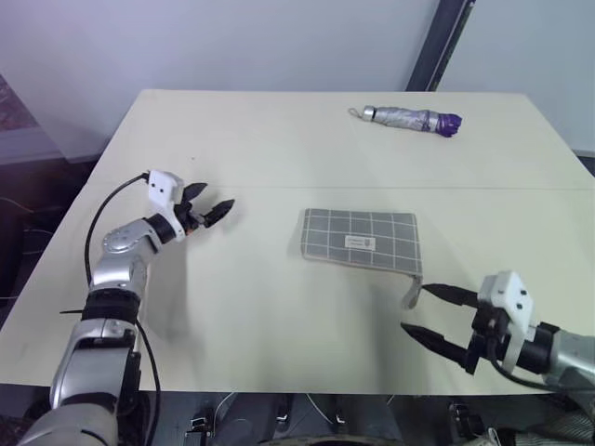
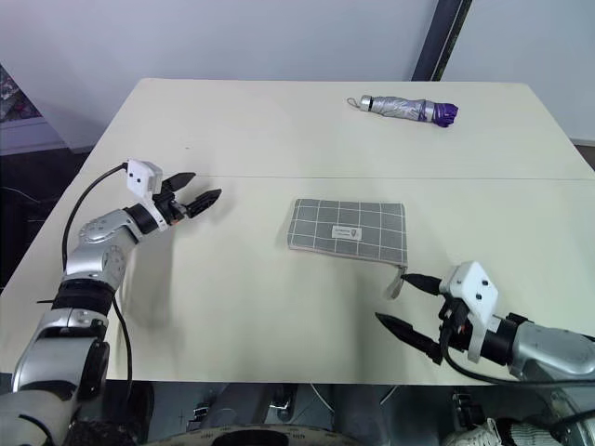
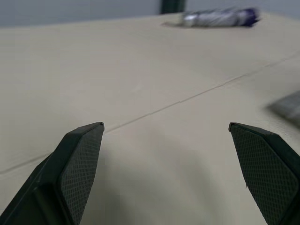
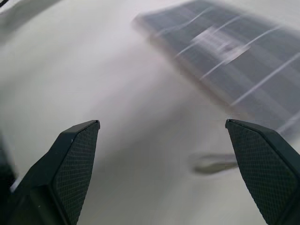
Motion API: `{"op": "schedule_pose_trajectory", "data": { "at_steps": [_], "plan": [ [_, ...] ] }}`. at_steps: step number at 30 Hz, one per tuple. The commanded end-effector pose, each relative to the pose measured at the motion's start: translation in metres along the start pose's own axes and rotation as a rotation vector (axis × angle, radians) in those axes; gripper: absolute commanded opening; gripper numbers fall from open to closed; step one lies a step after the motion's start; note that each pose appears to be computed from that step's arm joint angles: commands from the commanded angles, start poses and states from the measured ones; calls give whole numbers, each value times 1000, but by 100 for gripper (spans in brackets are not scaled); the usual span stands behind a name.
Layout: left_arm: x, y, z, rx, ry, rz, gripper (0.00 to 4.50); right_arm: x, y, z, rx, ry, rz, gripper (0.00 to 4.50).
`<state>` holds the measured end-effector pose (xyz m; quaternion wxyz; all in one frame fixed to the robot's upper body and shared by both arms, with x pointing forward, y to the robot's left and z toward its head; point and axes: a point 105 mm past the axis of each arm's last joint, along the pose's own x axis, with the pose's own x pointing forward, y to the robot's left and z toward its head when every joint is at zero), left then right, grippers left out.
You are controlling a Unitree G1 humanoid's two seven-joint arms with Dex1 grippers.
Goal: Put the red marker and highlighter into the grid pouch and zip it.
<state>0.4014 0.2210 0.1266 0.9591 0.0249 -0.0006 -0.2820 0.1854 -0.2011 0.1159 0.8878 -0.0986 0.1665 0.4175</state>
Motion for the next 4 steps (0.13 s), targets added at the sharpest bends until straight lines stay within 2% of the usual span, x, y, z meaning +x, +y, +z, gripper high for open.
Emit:
{"op": "schedule_pose_trajectory", "data": {
  "at_steps": [1, 4],
  "plan": [
    [-5, 30, 29, 74, -87, 129, 450, -1, 5, 2, -91, 1, 4, 446],
    [-7, 46, 32, 70, -96, 222, 450, -2, 2, -4, -75, 25, 3, 446]
  ]
}}
